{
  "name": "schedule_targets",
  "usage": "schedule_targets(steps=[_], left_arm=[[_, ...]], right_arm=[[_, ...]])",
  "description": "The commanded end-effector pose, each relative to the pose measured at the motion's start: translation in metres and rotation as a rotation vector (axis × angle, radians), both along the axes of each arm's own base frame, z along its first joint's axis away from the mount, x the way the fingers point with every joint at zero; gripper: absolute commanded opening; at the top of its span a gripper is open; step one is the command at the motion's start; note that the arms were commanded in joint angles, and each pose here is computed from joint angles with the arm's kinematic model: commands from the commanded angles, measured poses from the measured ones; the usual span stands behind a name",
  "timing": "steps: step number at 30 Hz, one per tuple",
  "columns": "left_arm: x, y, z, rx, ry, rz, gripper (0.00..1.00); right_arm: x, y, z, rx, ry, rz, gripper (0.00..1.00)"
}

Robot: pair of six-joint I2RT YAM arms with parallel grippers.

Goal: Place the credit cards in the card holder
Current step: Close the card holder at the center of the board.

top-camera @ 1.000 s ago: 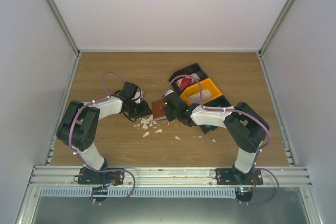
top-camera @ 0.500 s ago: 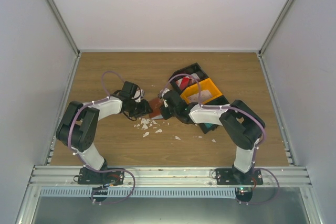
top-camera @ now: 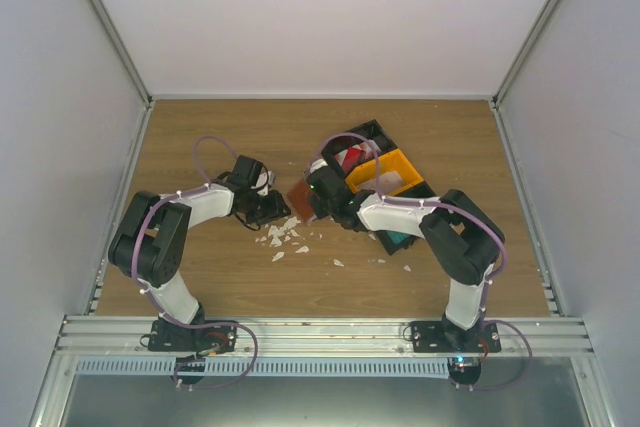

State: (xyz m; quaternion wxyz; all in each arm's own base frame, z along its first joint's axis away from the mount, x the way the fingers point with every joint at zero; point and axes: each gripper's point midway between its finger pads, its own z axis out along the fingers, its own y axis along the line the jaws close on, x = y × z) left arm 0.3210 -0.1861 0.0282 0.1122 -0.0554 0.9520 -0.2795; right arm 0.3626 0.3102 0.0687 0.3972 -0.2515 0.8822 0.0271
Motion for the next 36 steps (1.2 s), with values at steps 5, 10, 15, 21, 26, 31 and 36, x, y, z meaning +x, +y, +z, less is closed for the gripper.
schedule_targets(steps=[5,10,15,21,26,31,36], left_arm=[[0.007,0.001,0.002,0.006,-0.028,0.001,0.41],[0.007,0.0,0.003,0.006,-0.032,0.0,0.41],[0.007,0.001,0.004,0.01,-0.036,0.004,0.41],[0.009,0.004,0.008,0.02,-0.048,0.016,0.41],[0.008,0.005,0.011,0.024,-0.052,0.016,0.42],[0.008,0.005,0.015,0.012,-0.057,0.018,0.44],[0.01,0.005,0.017,0.01,-0.06,0.02,0.45]], right_arm=[[0.01,-0.002,-0.004,-0.157,-0.088,0.006,0.01],[0.013,-0.005,-0.002,-0.267,-0.156,0.045,0.01],[0.011,-0.01,-0.006,-0.417,-0.229,0.095,0.01],[0.005,-0.015,-0.014,-0.541,-0.266,0.103,0.01],[-0.01,0.002,0.0,-0.293,-0.115,0.121,0.13],[-0.021,0.001,0.016,-0.069,0.041,0.088,0.35],[-0.026,-0.016,0.009,0.017,0.169,0.013,0.39]])
